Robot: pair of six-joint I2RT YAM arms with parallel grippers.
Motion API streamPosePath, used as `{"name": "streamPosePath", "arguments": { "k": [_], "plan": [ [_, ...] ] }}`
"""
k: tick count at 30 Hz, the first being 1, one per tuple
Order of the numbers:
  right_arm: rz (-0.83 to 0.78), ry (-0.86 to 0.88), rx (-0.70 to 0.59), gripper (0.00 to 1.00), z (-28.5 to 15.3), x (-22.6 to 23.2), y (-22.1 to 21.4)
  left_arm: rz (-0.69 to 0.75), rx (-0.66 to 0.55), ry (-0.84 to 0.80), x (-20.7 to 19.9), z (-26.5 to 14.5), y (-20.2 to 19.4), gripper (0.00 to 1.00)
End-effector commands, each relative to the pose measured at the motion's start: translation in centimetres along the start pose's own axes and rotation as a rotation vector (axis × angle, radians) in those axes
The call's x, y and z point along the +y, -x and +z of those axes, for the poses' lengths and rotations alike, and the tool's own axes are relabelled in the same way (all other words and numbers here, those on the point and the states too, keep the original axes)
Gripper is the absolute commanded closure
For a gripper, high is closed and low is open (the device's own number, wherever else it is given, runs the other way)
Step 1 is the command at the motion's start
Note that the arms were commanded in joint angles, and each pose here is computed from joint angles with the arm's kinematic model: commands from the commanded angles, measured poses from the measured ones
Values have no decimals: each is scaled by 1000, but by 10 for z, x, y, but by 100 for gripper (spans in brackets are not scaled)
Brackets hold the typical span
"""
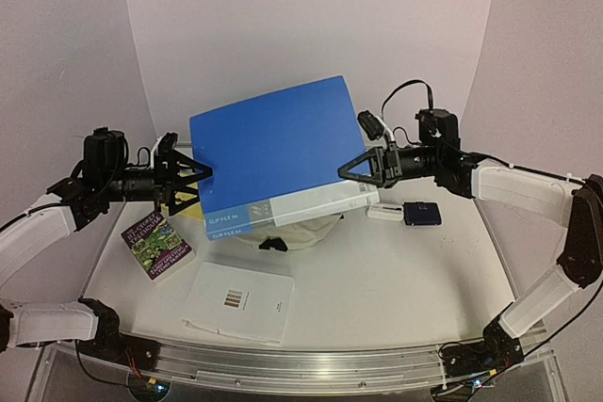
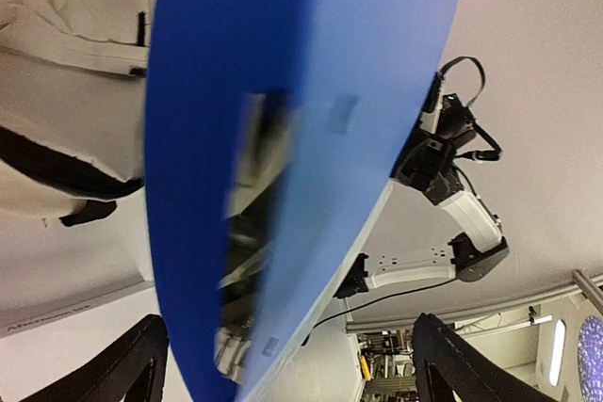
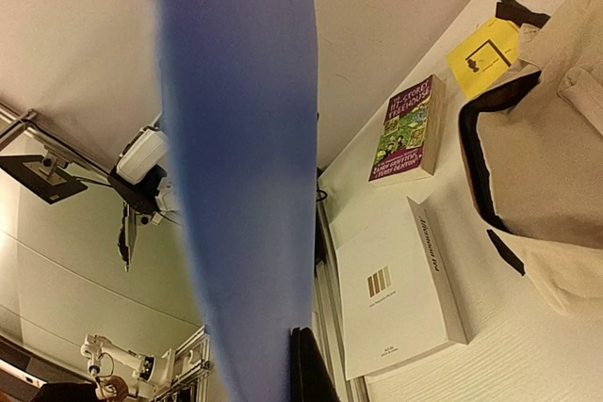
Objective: Pack the student bag
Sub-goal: Pick up the files from the center of the board.
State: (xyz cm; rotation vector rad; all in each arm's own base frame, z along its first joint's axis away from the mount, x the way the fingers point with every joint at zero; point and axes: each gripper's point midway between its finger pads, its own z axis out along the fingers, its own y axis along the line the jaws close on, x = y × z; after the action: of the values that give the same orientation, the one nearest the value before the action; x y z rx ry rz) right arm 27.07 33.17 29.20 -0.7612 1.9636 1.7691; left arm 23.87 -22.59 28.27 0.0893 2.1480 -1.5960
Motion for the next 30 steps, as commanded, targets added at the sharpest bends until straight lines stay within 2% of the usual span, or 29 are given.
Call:
{"name": "streamPosePath", "arguments": {
  "k": [1, 3, 5, 12, 16, 19, 21, 23, 24, 26, 27, 30],
  "plan": [
    [-131, 65, -17, 100, 0, 32, 19, -20, -55, 150, 19, -3, 12, 8],
    [-133, 67, -16, 100, 0, 33, 19, -17, -47, 171, 23, -2, 12, 7],
    [-126, 69, -13, 100, 0, 32, 18, -4, -35, 123, 16, -1, 10, 11],
    [-107, 80, 14, 100, 11, 22, 15, 115, -44, -236, -44, -6, 4, 46],
    [-94, 91, 31, 100, 19, 15, 18, 98, -39, -290, -47, -5, 3, 66],
    [-84, 94, 40, 100, 25, 7, 22, 86, -48, -312, -45, -4, 4, 86],
    [-82, 84, 35, 96, 28, 1, 25, 72, -57, -315, -44, -4, 6, 96],
    [-85, 57, 15, 78, 31, -7, 32, 60, -82, -302, -41, -4, 9, 100],
    [-88, 40, 2, 65, 31, -11, 36, 49, -99, -290, -39, -5, 11, 100],
    [-84, -5, -36, 32, 28, -25, 48, 37, -150, -252, -35, -7, 17, 100],
    [-78, -35, -61, 21, 25, -36, 56, 28, -183, -231, -33, -10, 20, 100],
    [-46, -132, -143, 4, 6, -75, 84, 12, -274, -181, -34, -21, 31, 100]
  ]
}}
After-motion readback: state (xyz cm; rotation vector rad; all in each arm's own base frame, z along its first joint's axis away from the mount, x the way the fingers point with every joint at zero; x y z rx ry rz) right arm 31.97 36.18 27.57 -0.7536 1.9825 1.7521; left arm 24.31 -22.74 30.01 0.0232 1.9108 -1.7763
